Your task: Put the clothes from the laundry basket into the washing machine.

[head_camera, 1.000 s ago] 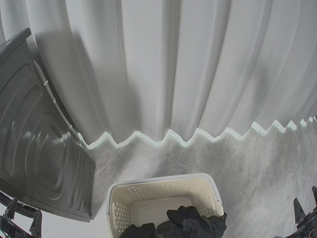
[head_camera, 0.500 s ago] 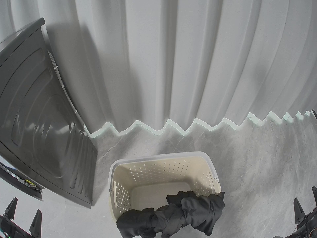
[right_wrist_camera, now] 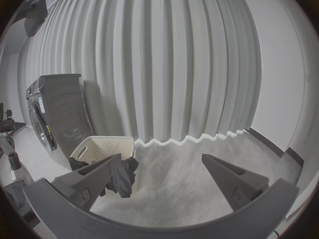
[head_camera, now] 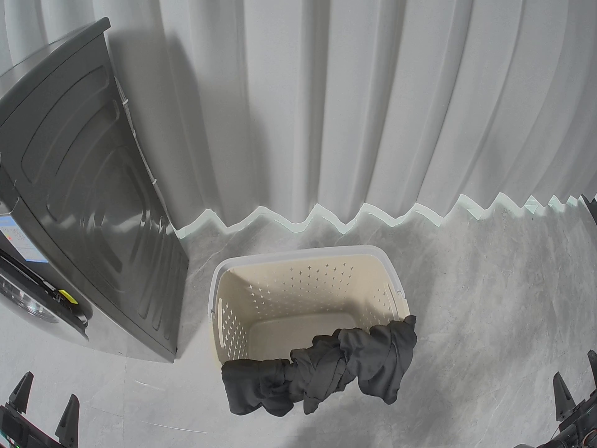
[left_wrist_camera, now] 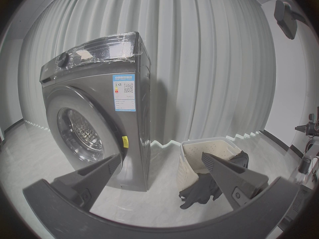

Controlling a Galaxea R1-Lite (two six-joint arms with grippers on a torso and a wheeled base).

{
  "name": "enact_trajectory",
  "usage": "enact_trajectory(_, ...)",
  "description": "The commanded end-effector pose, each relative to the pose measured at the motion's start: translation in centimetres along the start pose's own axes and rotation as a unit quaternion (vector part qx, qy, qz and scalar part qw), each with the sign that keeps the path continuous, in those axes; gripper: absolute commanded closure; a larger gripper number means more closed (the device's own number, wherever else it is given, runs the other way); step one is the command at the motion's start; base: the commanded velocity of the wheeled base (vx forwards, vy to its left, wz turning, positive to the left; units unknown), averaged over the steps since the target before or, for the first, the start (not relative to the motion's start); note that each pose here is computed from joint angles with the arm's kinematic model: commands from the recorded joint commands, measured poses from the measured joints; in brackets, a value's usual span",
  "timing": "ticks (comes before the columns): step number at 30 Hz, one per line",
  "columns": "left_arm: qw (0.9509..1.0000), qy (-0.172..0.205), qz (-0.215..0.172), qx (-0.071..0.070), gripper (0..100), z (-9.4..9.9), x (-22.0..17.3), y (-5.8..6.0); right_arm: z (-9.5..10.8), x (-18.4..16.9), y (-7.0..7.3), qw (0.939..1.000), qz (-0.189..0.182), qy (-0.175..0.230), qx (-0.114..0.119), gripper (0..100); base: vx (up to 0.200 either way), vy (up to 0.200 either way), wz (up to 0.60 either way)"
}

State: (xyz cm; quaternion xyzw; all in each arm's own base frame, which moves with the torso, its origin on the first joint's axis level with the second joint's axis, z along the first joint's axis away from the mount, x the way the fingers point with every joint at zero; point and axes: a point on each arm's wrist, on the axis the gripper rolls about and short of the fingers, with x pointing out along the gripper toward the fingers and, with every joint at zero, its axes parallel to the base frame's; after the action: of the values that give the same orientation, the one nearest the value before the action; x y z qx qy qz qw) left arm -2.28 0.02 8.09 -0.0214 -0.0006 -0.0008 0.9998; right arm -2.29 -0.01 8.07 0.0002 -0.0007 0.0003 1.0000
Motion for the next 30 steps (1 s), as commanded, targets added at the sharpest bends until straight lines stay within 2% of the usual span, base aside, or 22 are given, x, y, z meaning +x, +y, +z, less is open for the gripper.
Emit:
enact_trajectory(1,1.0000,0.000,0.000,0.000,0,-0.48,-0.01,0.02,-0.53,0.01,0.00,1.0000,0.000,0.001,0.001,0,-0.200,0.000,0.00)
enact_trajectory(16,1.0000,0.000,0.001,0.000,0,-0.48,-0.01,0.02,-0.53,0.01,0.00,1.0000,0.000,0.001,0.000,0,-0.200,0.000,0.00)
enact_trajectory(25,1.0000,0.000,0.000,0.000,0,-0.48,-0.01,0.02,-0.53,0.01,0.00,1.0000,0.000,0.001,0.000,0,0.000,0.000,0.00)
enact_trajectory(30,1.0000,0.000,0.001,0.000,0,-0.48,-0.01,0.02,-0.53,0.01,0.00,1.0000,0.000,0.001,0.000,0,0.000,0.200,0.00)
